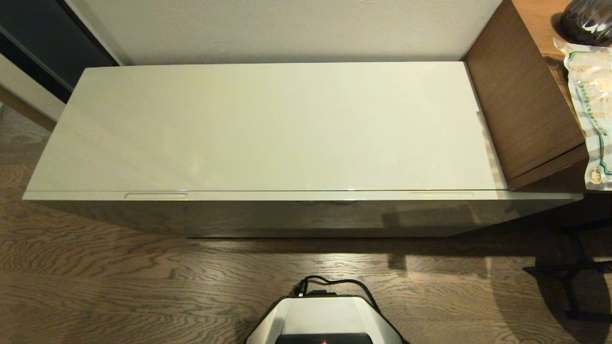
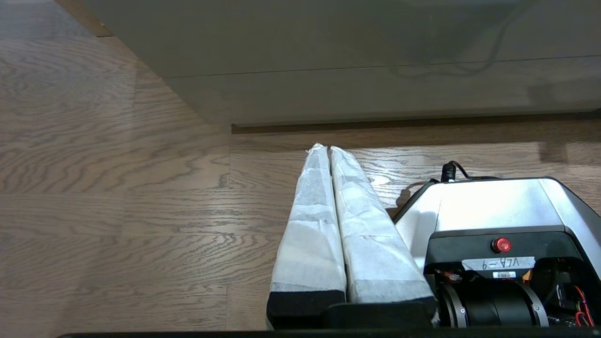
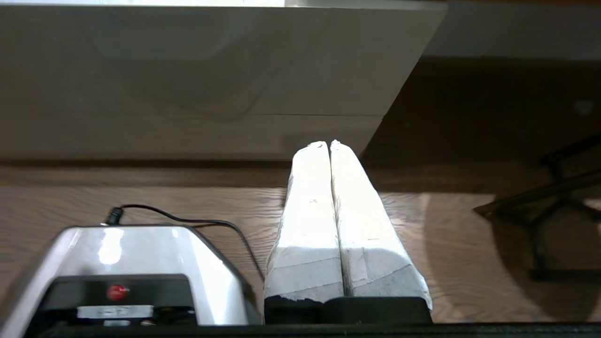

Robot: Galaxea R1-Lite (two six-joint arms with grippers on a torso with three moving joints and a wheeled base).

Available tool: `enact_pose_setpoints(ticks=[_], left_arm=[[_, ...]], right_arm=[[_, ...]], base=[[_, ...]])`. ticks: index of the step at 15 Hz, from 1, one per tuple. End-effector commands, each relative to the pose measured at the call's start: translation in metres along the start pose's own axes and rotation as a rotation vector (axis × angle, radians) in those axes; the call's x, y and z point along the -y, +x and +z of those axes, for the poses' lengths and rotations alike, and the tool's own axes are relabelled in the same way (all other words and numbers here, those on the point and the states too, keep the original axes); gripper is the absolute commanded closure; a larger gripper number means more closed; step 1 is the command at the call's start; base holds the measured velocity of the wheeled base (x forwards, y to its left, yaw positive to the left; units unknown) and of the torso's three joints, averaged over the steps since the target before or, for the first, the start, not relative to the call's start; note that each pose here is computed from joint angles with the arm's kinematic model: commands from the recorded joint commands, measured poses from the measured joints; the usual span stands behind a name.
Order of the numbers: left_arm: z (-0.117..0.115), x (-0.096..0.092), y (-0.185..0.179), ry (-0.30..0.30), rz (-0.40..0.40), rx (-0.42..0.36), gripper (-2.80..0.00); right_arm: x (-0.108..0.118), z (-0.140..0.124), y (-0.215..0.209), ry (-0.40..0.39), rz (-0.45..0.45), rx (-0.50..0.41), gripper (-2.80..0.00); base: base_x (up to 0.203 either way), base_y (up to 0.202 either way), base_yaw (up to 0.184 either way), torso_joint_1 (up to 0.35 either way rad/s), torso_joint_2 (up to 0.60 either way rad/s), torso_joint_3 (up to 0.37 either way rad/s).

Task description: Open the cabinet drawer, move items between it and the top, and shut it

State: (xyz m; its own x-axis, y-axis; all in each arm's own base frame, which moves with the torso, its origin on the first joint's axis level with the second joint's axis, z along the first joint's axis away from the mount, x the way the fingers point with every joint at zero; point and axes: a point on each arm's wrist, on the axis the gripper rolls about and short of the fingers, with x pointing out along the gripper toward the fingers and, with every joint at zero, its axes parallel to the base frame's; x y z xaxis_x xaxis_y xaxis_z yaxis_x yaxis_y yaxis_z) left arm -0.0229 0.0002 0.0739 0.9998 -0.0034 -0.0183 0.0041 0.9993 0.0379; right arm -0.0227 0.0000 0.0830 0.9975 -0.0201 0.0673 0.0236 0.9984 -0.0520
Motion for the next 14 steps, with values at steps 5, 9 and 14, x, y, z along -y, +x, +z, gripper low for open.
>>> enact_pose_setpoints(ticks=[5, 9, 14], left_arm=[[0.0000, 0.0000, 0.0001, 0.000, 0.000, -0.002, 0.00], [0.0000, 0.0000, 0.0001, 0.000, 0.000, -0.002, 0.00], [0.0000, 0.0000, 0.0001, 0.000, 0.000, -0.002, 0.00]], right_arm=[[-0.0003, -0.0046, 0.0000, 0.095, 0.000, -0.046, 0.00], [-0.0003, -0.0052, 0.0000, 0.090, 0.002, -0.052, 0.00], [-0.0004, -0.0069, -0.0001, 0.086, 0.004, -0.069, 0.00]], base=[[0.000, 0.000, 0.000, 0.000, 0.00, 0.000], [0.000, 0.000, 0.000, 0.000, 0.00, 0.000], [0.000, 0.000, 0.000, 0.000, 0.00, 0.000]])
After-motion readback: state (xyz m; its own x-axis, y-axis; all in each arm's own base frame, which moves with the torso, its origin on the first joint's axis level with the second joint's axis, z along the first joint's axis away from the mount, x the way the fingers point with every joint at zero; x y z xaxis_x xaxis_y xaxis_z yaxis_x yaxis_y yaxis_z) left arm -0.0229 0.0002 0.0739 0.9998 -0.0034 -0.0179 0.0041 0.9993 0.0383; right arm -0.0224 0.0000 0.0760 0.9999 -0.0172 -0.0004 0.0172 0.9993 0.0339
